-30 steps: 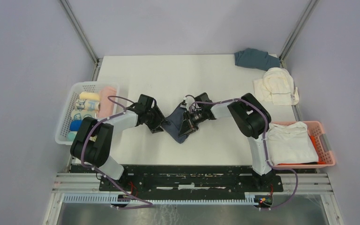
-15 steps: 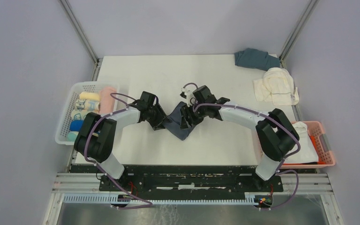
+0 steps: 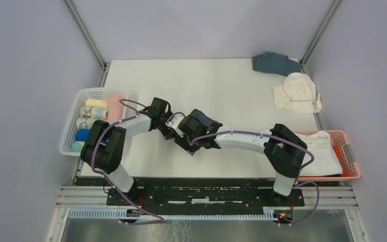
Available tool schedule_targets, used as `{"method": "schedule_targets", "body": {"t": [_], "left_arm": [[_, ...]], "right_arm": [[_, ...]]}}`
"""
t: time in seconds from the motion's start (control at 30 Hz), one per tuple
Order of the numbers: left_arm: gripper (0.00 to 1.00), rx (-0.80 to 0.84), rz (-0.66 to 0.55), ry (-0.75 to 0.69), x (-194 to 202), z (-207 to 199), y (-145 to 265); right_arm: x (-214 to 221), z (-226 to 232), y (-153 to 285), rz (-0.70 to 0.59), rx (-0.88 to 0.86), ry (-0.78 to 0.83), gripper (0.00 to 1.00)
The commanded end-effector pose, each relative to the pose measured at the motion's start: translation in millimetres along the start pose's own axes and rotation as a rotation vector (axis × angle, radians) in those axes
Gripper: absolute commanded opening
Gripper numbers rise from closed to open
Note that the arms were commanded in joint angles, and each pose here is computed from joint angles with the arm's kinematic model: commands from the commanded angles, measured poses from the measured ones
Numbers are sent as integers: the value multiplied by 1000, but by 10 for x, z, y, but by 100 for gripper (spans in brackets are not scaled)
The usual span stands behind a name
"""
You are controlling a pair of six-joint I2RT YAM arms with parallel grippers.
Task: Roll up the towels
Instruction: Roll the towel at the center of the board.
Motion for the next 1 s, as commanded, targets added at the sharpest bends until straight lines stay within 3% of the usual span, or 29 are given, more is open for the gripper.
{"method": "schedule_targets", "body": {"t": [0.0,0.3,0.43,0.67,0.97], "left_arm": [[59,-115,17,-58,71,283,-110],[59,-118,7,-90,53,262,-121],[59,-129,4,-100,28,269,-136],[67,-90,-65,-101,-62,133,107],[79,-78,-123,-79,20,211,575]], "right_arm": [[-54,-101,-125,8,104,77,66],[407,-272,-397,149,218,119,66],[566,-269,-453,198,187,120,54],[478,151,-274,182,-106,56,24],[279,396,-105,100,-582,-274,18]]}}
Point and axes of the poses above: each gripper's point midway between its finger pads, its own y axis back along the fingers, its own z axis along the line the jaws close on, x = y × z, the point moved 1 cm from there along y, back along the fingers, and after that the axes turned 2 degrees about -y, right-handed, at the moved point
